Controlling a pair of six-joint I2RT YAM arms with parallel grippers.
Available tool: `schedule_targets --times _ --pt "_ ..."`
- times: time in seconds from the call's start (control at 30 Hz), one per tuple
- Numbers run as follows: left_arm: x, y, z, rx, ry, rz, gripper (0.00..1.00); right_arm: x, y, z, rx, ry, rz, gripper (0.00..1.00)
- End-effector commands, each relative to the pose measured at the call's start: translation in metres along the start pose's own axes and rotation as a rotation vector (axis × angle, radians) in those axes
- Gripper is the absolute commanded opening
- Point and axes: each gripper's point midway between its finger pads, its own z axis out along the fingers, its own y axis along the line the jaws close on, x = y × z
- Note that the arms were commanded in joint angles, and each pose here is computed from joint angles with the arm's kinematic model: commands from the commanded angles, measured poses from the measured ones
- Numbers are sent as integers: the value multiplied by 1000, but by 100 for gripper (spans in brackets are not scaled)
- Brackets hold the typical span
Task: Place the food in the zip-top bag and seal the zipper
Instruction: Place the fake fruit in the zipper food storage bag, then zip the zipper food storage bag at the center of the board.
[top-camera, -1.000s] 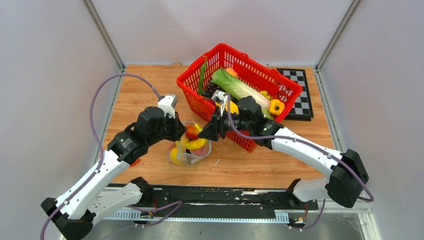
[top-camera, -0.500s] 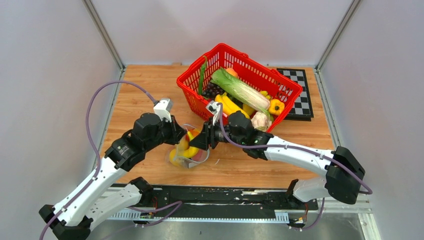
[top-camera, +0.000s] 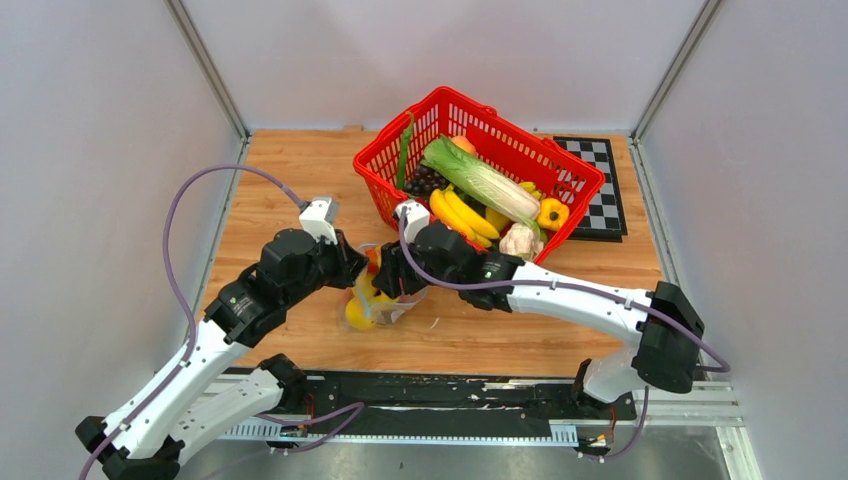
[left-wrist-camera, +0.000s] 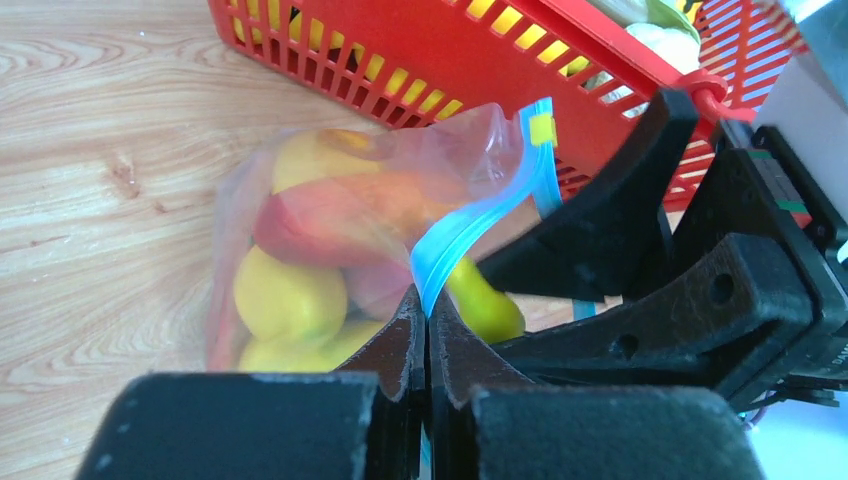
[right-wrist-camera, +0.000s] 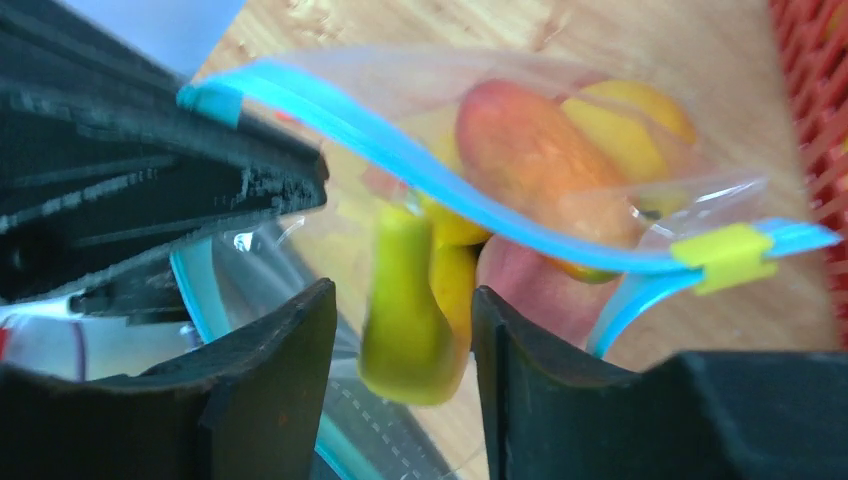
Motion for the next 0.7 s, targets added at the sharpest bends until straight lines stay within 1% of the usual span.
schedule_targets --times 0.0,0.1,0.13,0.23,0.33,0.43,0.5,0.53,0.6,0.67 --pt "-19 -14 -1 65 -78 -10 0 -32 -14 -8 146 -18 -138 62" --pt "-21 -11 -1 47 -92 -3 0 -49 0 -20 87 -70 -184 76" --pt "-23 -9 0 37 -97 1 0 -55 4 -26 69 -92 -194 78" --pt "-27 -7 0 23 -114 10 0 -69 11 -43 44 -135 -225 80" --pt "-28 -7 2 20 -103 48 0 -82 15 -66 29 -201 -255 80" --pt "-26 -8 4 23 -83 77 0 -87 -2 -84 110 -257 -277 79" --pt "-24 -7 6 21 -72 85 0 -87 -18 -95 177 -277 -281 73" --pt "-23 -7 7 21 -69 87 0 -85 -23 -99 184 -279 -278 67" --pt "-23 -6 7 15 -72 90 0 -70 -22 -98 129 -240 -267 55" --pt "-24 -2 6 -1 -80 95 0 -53 -20 -93 73 -174 -258 47"
